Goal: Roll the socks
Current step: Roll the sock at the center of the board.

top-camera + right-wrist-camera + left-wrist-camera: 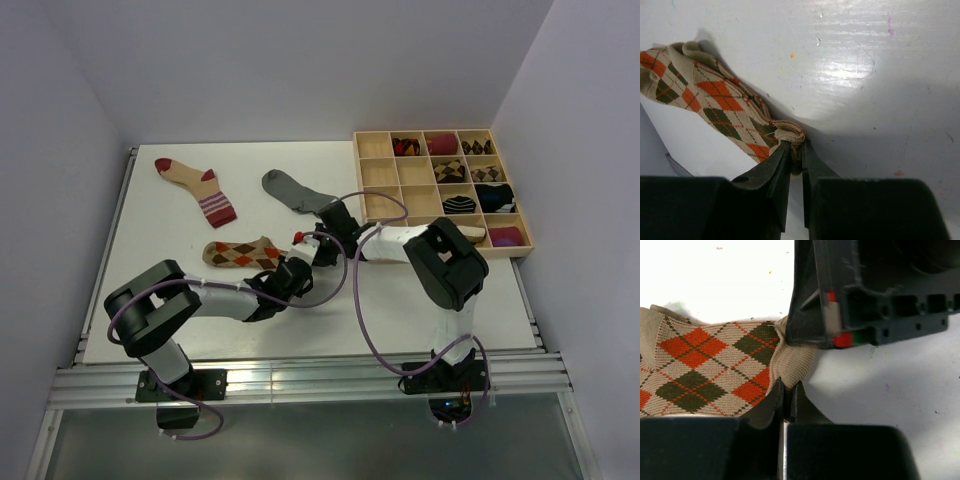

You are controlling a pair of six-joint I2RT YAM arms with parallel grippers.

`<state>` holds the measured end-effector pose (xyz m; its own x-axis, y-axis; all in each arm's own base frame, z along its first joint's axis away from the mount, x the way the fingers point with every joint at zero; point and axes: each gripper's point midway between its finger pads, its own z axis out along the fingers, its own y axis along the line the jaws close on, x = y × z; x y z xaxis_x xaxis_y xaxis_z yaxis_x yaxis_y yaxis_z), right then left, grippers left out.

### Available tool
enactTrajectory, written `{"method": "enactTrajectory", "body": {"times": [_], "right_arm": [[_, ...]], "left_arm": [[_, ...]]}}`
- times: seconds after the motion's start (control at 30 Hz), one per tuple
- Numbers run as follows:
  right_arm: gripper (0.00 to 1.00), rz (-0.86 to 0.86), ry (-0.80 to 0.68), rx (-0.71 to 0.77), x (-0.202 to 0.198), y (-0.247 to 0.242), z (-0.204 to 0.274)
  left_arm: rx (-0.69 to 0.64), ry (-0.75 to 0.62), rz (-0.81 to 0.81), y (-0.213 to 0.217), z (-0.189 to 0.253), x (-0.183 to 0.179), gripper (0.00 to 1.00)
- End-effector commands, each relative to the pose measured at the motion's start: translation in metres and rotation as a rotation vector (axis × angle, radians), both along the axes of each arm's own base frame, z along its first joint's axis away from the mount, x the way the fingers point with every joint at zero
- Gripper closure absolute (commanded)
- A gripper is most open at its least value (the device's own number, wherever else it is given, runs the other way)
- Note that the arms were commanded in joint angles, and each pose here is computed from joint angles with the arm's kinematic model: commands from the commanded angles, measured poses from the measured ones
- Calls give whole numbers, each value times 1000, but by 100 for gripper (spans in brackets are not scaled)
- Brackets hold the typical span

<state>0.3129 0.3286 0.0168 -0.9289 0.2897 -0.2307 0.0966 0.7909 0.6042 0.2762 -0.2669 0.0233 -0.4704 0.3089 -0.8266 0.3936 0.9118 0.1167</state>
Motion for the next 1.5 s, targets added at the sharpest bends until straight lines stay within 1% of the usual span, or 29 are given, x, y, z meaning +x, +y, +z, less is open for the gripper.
{"method": "enactTrajectory", "body": {"times": [0.0, 0.03, 0.07, 0.2, 0.23, 0.3, 0.33, 0.47, 0.53, 0.57, 0.67, 0.73, 0.83, 1.0, 1.1, 1.2, 1.33, 1.47], "right_arm": [[81, 5, -28, 22, -5, -7, 12], [77, -6, -47, 33, -2, -8, 15], [67, -25, -73, 52, 2, -11, 22], [50, -77, -137, 104, 16, -22, 46], [43, -91, -155, 113, 18, -25, 50], [36, -126, -198, 121, 25, -32, 64], [34, -131, -209, 120, 25, -34, 65], [34, -185, -246, 119, 29, -43, 75], [35, -193, -251, 126, 28, -45, 74], [36, -190, -253, 129, 28, -44, 74], [37, -177, -247, 131, 26, -42, 69], [38, -173, -247, 141, 24, -39, 67], [39, -157, -258, 150, 19, -33, 64], [39, -124, -256, 165, 16, -20, 57], [40, -93, -253, 173, 12, -12, 53], [40, -53, -247, 164, 8, -2, 47], [40, -4, -239, 157, 4, 9, 38], [40, 41, -232, 191, -2, 21, 34]], "left_arm": [[1, 88, -34, -2, -16, -15, 99], [-6, 94, -39, -2, -16, -16, 99], [-33, 104, -44, -4, -14, -16, 99], [-108, 157, -58, -6, -12, -16, 99], [-134, 170, -54, -6, -8, -16, 99], [-173, 200, -52, -4, -7, -13, 100], [-197, 215, -46, -3, -4, -13, 100], [-272, 278, -12, 7, -1, -7, 100], [-315, 325, -5, 6, 0, -8, 100], [-320, 352, 24, 13, -3, -6, 100], [-391, 411, 71, 19, -1, -4, 99], [-462, 472, 93, 18, 1, -8, 100], [-568, 546, 173, 25, -1, -9, 99], [-789, 660, 297, 37, -5, -18, 99], [-891, 694, 361, 45, -10, -23, 99], [-953, 711, 405, 49, -14, -27, 99], [-993, 717, 460, 58, -20, -33, 98], [-1023, 706, 499, 65, -19, -34, 97]]}}
